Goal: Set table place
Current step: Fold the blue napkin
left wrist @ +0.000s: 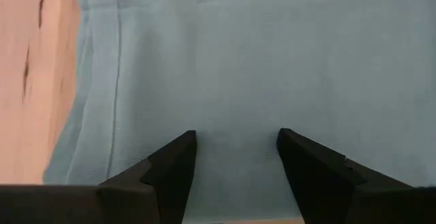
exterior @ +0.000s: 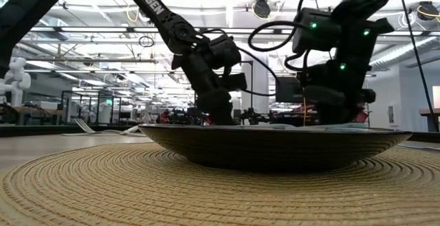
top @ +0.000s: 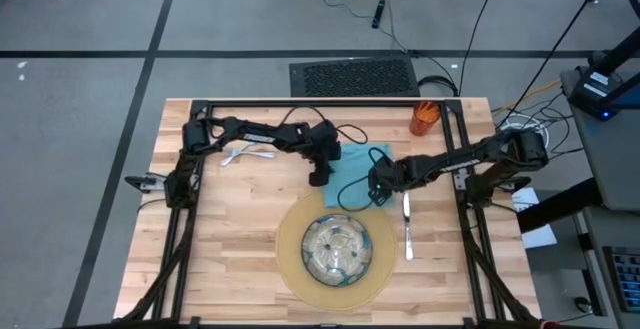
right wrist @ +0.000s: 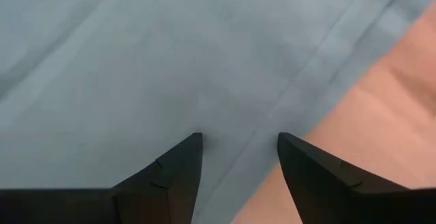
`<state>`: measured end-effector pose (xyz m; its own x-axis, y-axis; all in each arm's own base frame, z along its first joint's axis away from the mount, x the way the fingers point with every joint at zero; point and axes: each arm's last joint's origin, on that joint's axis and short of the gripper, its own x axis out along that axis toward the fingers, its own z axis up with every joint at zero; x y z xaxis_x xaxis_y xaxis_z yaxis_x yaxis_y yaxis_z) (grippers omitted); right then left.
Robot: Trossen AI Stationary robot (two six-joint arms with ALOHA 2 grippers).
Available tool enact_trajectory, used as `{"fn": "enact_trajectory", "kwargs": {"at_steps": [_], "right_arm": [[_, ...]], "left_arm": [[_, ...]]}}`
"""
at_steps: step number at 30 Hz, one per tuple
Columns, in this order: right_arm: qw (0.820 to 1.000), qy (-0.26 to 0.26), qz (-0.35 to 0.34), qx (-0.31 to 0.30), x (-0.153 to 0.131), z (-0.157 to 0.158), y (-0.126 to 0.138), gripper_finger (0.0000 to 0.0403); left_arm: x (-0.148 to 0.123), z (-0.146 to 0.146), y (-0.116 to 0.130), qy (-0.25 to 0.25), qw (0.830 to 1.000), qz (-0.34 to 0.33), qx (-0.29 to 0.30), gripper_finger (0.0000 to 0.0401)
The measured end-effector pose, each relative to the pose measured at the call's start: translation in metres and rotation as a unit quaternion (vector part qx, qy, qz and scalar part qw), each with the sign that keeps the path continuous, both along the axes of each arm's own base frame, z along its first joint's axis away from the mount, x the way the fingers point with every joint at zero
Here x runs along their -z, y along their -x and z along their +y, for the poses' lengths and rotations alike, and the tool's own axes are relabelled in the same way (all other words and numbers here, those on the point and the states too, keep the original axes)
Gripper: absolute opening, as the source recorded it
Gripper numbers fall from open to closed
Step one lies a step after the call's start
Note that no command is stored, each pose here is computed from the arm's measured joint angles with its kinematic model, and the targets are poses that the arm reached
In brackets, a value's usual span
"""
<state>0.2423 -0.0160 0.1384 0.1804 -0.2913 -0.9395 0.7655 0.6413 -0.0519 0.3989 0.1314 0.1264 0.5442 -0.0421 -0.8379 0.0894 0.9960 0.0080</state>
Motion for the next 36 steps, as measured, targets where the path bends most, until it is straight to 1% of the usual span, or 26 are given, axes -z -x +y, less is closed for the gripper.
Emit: {"fn": "enact_trajectory", "kwargs": {"at_steps": [3, 6, 9, 13, 15, 18, 20, 23, 27, 32, 36], "right_arm": [[1.000, 0.008, 0.000, -0.007, 0.000, -0.014, -0.001, 0.0183], [1.000, 0.016, 0.001, -0.012, -0.001, -0.029, -0.001, 0.0183], [1.000, 0.027, -0.003, -0.013, -0.002, -0.047, 0.000, 0.0183], [0.999, 0.040, -0.016, -0.012, -0.003, -0.070, 0.002, 0.0183], [0.998, 0.044, -0.030, -0.015, -0.005, -0.081, 0.002, 0.0183], [0.996, 0.066, -0.047, -0.027, -0.007, -0.095, 0.001, 0.0183], [0.997, 0.068, -0.037, -0.031, -0.010, -0.098, 0.002, 0.0182], [0.998, 0.053, -0.018, -0.042, -0.018, -0.090, -0.001, 0.0177], [0.997, 0.025, 0.011, -0.072, -0.025, -0.062, -0.005, 0.0163], [0.995, -0.010, -0.009, -0.098, -0.036, -0.019, -0.008, 0.0144], [0.994, -0.040, -0.034, -0.092, -0.044, 0.011, -0.005, 0.0137]], "left_arm": [[0.008, 0.000, 0.004, 0.010, 1.000, 0.019, -0.012, 0.0199], [0.012, -0.001, 0.007, 0.026, 0.998, 0.029, -0.040, 0.0199], [0.008, -0.001, 0.007, 0.040, 0.997, 0.025, -0.067, 0.0199], [0.008, -0.008, 0.004, 0.055, 0.994, 0.026, -0.087, 0.0199], [0.008, -0.011, 0.003, 0.059, 0.993, 0.025, -0.100, 0.0199], [0.008, -0.013, 0.001, 0.059, 0.992, 0.017, -0.113, 0.0199], [0.005, -0.013, 0.000, 0.055, 0.992, 0.009, -0.114, 0.0199], [0.002, -0.006, 0.003, 0.047, 0.994, 0.006, -0.102, 0.0198], [0.002, 0.005, 0.006, 0.041, 0.996, 0.000, -0.079, 0.0198], [0.002, 0.006, 0.007, 0.030, 0.998, 0.001, -0.062, 0.0198], [-0.002, 0.006, 0.009, 0.025, 0.998, 0.009, -0.052, 0.0198]]}}
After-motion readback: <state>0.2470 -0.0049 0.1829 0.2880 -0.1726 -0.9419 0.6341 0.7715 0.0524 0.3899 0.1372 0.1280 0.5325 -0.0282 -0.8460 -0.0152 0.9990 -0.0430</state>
